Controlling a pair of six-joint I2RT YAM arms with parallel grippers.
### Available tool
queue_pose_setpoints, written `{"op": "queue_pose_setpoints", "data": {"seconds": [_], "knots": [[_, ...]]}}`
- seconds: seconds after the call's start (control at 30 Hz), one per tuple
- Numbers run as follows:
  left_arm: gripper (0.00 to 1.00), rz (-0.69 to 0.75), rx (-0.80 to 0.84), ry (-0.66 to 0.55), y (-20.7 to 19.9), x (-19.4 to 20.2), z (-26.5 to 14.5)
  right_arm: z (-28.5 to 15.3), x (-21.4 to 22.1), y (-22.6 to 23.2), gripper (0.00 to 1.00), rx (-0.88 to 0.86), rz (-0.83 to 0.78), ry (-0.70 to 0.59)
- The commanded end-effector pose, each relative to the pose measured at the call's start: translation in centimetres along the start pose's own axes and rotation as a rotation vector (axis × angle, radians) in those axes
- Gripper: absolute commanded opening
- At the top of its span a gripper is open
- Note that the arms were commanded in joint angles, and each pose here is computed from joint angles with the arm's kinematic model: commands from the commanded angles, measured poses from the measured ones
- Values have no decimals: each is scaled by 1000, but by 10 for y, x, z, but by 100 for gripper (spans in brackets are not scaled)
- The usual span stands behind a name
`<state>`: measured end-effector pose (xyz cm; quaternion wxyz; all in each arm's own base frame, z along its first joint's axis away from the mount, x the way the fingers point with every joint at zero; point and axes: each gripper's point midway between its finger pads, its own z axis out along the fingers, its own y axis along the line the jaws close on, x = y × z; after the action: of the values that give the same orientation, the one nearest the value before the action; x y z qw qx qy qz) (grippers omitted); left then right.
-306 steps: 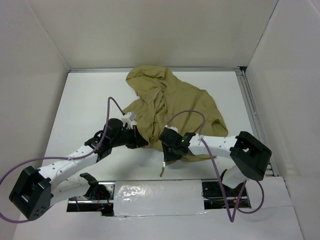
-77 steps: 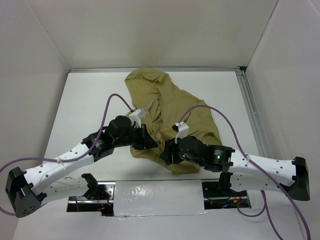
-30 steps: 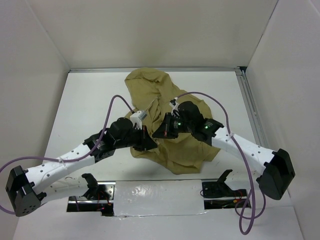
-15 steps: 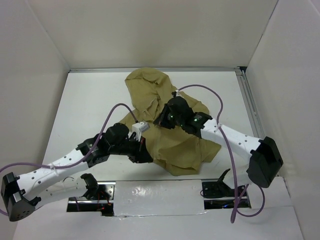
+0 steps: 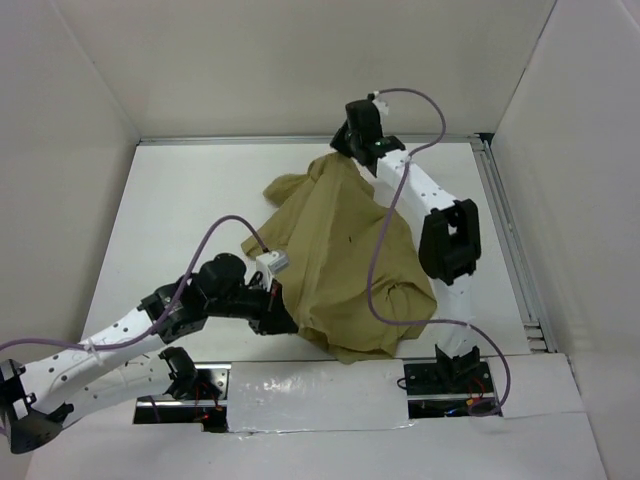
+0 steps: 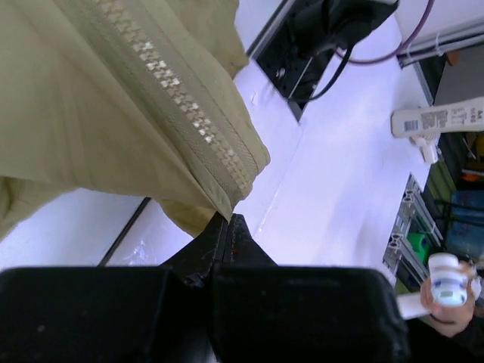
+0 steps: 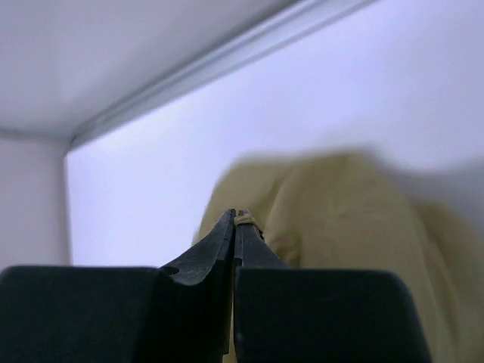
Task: Zip up the jacket
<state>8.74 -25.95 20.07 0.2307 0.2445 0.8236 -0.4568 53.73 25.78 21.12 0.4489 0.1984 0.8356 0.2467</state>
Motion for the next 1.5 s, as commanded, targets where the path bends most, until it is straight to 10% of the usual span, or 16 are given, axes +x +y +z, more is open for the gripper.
{"op": "queue_pose_setpoints", "data": {"seconds": [0.0,0.5,0.6,0.63,1.03,1.47], "knots": [[0,-93,66,149,-2,39,8,27,-115,-11,0,58,-4,-244],[0,-318,-255,221,129,29,69,98,-203,-81,0,-40,-84,-405],[48,-325,-301,232,136,12,70,103,-191,-91,45,-100,-97,-315],[99,-308,-299,227,134,7,69,99,-186,-91,99,-114,-97,-288],[99,-303,-272,-24,69,-42,2,-94,-156,-58,100,-91,-193,-370],[99,-268,-448,-457,54,-135,-90,-313,-28,-216,100,256,60,-492]]}}
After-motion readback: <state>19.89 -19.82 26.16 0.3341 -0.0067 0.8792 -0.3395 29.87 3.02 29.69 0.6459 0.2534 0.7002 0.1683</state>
